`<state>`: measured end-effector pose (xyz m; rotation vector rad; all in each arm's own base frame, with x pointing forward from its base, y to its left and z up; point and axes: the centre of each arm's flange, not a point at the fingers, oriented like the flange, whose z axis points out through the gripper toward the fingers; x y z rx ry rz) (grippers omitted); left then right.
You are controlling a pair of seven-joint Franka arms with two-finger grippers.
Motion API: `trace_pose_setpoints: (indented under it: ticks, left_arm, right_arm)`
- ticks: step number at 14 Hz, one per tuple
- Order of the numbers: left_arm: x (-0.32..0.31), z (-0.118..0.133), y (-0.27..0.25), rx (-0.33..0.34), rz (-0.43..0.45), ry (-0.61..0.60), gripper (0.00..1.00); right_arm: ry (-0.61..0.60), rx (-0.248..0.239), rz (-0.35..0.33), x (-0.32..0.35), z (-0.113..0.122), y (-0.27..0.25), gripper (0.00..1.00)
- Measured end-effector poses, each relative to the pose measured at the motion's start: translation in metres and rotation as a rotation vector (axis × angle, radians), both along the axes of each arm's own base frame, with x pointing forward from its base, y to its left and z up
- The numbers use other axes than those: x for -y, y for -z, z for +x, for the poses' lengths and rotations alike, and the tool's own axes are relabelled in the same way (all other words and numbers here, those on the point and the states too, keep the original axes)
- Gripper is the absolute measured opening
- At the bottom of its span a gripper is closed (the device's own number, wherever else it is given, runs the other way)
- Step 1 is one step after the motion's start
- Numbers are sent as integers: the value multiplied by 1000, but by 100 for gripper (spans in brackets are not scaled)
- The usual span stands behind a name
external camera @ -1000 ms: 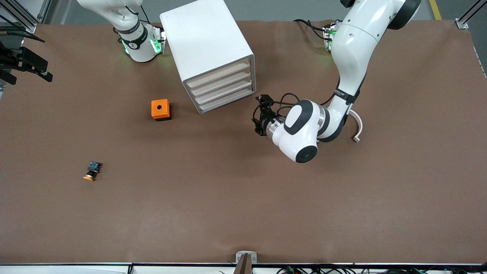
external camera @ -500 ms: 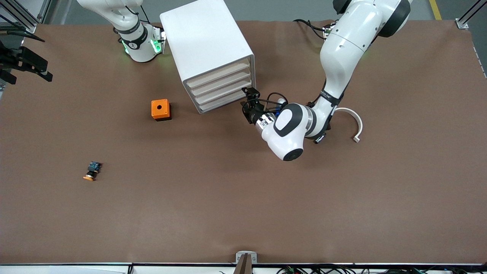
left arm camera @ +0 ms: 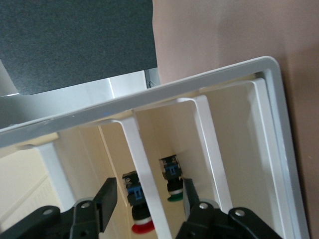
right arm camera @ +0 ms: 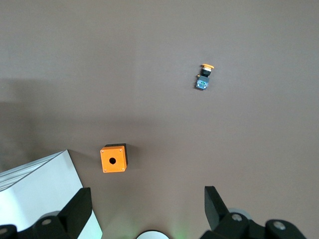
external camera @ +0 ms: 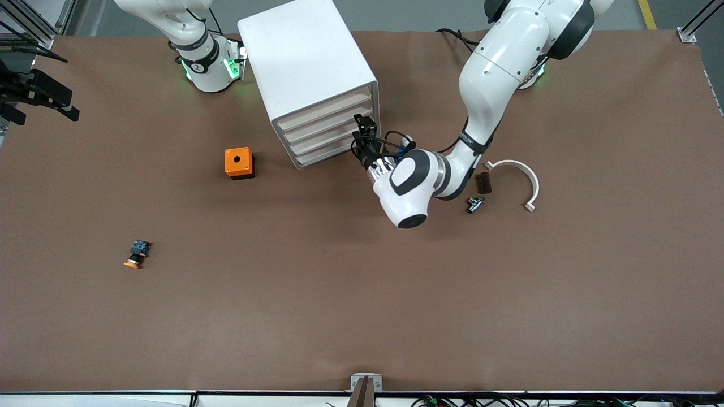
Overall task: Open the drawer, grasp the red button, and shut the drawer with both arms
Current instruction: 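Pull the drawer out of the white cabinet with the left gripper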
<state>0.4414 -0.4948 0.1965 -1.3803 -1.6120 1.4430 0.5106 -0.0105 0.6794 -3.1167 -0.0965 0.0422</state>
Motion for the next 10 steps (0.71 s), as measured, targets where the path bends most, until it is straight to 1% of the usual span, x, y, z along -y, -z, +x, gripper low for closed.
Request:
trace_pose_setpoints:
  ticks: [3, 4, 5, 6, 8, 9, 10]
  left_arm:
    - [10, -16, 8, -27, 3, 23, 59]
    - [12, -20, 8, -33, 2, 28, 52]
    - [14, -22, 8, -36, 0, 31, 41]
    - [14, -23, 8, -37, -1, 33, 41]
    - [13, -22, 8, -37, -1, 31, 30]
    - [13, -21, 8, -38, -1, 30, 30]
    - [13, -21, 8, -37, -1, 30, 23]
  right_arm:
    - [5, 1, 0, 2, 0, 0, 100]
    - [8, 1, 1, 4, 0, 0, 100]
    - [10, 1, 1, 5, 0, 0, 100]
    - [11, 1, 1, 5, 0, 0, 100]
    - [10, 1, 1, 5, 0, 0, 100]
    - [8, 2, 1, 4, 0, -1, 100]
    - [5, 5, 0, 3, 0, -1, 100]
